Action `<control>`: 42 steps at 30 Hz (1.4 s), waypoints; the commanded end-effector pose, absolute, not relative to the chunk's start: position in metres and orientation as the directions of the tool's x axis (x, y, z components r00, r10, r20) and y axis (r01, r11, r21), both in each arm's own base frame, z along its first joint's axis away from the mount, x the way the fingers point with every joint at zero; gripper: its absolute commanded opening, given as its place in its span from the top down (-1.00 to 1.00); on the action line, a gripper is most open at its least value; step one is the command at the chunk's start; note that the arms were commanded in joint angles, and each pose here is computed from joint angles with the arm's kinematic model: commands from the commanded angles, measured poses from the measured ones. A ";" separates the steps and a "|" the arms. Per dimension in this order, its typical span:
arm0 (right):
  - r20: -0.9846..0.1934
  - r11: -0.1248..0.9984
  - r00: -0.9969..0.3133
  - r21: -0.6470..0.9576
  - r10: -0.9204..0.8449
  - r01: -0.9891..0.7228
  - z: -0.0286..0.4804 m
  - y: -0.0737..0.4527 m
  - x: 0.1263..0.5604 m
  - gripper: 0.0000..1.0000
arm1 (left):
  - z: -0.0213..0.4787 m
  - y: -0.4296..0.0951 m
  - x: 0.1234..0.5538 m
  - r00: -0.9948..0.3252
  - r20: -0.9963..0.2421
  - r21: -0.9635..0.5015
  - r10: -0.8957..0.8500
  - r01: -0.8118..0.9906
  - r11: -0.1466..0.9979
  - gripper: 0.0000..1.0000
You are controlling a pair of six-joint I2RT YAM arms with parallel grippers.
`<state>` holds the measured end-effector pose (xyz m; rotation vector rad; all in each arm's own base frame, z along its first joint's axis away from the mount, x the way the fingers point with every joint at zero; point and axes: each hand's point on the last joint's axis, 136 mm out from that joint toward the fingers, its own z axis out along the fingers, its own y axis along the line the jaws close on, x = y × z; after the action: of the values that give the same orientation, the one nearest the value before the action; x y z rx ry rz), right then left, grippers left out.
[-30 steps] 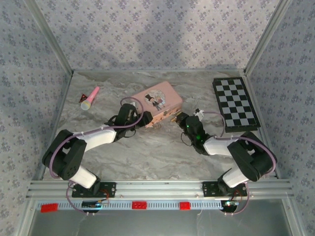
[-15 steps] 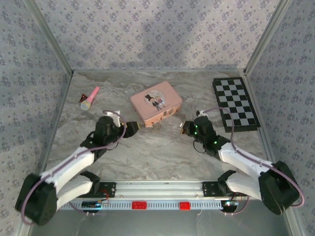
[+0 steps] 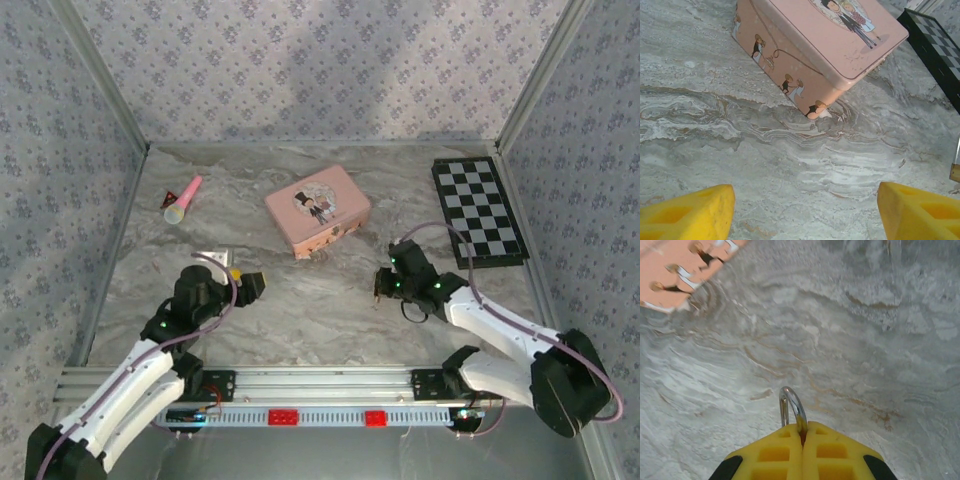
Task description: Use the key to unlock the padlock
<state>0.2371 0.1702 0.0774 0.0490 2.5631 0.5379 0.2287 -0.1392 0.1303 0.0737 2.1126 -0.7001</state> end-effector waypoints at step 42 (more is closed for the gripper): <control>-0.685 0.913 -0.724 0.340 0.075 -0.227 0.164 0.183 0.255 0.11 | 0.165 -0.069 0.231 -0.480 -0.795 -0.407 -0.371 -0.032 0.913 -0.72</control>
<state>0.2479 0.1835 0.1147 -0.0723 2.4752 0.5011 0.2265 -0.1067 0.1375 -0.0550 2.0788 -0.5567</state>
